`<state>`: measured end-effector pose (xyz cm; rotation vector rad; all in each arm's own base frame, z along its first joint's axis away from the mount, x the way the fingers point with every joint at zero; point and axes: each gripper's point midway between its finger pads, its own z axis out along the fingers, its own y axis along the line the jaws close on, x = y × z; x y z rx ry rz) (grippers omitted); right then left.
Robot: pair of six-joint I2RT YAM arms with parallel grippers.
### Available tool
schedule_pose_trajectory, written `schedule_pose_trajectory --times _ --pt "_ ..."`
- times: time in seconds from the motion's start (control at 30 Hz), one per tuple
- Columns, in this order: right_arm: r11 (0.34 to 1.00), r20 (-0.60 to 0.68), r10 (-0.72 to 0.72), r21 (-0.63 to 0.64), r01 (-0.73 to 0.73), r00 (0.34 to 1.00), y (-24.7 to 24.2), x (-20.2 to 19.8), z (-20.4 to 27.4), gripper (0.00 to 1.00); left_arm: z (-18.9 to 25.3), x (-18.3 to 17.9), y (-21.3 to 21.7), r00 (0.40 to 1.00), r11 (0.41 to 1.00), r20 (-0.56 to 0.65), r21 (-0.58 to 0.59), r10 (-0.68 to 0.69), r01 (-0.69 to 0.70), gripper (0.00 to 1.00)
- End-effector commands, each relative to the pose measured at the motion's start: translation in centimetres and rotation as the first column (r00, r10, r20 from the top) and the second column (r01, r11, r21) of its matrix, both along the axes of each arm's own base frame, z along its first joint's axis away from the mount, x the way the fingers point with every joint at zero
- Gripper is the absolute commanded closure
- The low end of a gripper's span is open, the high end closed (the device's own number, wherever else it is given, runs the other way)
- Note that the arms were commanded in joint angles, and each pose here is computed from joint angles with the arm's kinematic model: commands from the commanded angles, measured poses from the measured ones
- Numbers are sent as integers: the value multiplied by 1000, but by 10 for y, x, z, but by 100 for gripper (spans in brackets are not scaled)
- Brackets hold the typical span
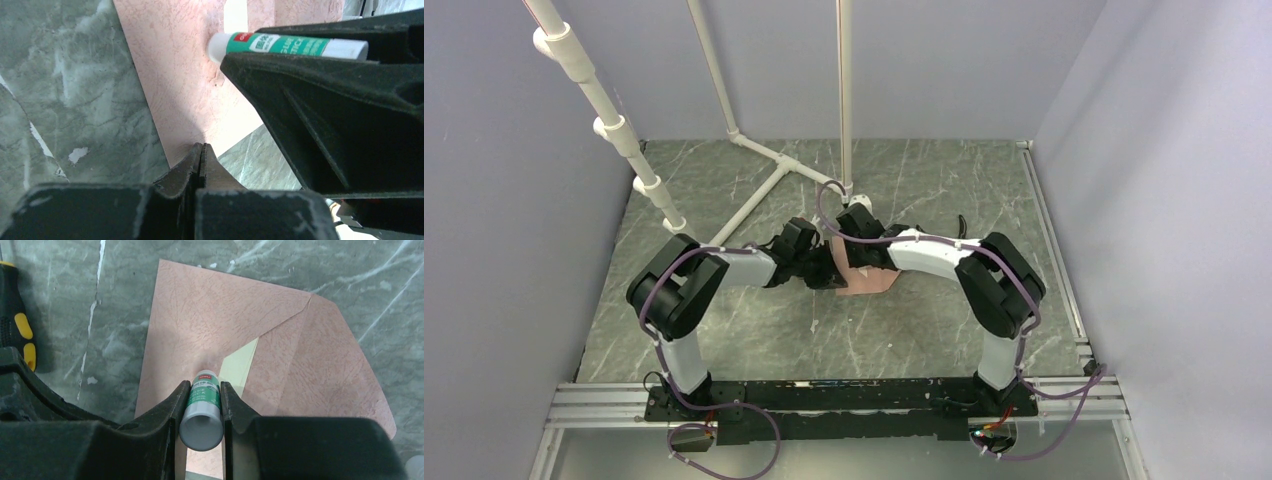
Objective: Place the letter into the envelope and seal it
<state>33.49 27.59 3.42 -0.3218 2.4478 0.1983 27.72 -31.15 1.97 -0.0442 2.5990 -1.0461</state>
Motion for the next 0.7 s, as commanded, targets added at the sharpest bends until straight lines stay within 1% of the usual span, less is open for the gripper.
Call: schedule_pose_trajectory --times 0.0,0.13,0.27,0.37,0.57,0.67 --pt "999 60 -12 -52 15 998 -1 23 -3 100 -48 -16 30 993 989 -106 146 47 -31 97" --pt "997 65 -15 -70 20 998 -1 30 -4 100 -50 -17 33 991 990 -120 136 60 -43 98" --pt "997 50 -3 -72 6 999 0 26 -6 100 -54 -18 35 988 990 -140 129 72 -54 97" --pt "997 24 13 -81 -11 1000 -3 10 -10 100 -57 -17 37 984 990 -160 128 85 -64 97" --pt "990 -51 93 -98 -98 994 -4 -34 -17 100 -61 -12 35 977 988 -182 126 106 -84 98" --pt "991 -84 94 -91 -101 992 -4 -49 -18 100 -62 -10 35 977 988 -185 130 110 -86 98"
